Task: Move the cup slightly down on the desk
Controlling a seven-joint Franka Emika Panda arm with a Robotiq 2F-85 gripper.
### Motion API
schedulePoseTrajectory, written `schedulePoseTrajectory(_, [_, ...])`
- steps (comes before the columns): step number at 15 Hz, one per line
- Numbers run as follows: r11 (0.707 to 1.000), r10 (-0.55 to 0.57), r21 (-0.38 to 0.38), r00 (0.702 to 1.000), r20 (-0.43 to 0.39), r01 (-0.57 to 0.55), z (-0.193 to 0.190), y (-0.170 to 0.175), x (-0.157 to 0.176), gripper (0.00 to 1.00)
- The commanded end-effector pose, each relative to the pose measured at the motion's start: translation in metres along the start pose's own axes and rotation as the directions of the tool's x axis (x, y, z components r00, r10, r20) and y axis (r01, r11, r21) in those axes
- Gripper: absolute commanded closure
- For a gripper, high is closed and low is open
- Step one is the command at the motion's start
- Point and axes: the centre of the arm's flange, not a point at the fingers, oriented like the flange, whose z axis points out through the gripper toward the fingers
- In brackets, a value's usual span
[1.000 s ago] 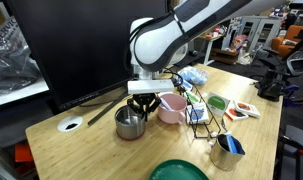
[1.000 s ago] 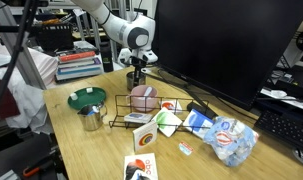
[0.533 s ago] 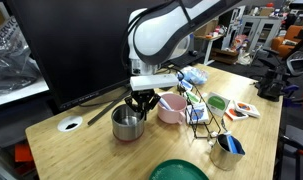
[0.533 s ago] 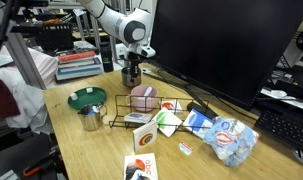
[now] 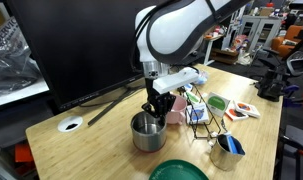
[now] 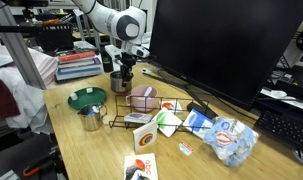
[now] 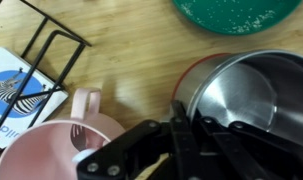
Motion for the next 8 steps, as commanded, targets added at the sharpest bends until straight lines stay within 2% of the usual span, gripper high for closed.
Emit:
schedulePoseTrajectory(1, [0.995,-0.081,-0.051,0.997,-0.004,0.08,-0.004,0.019,-0.018,0.98])
schedulePoseTrajectory(8, [0.992,-0.097,-0.079,0.995,0.016,0.098,0.006,0.04,-0.015,0.98])
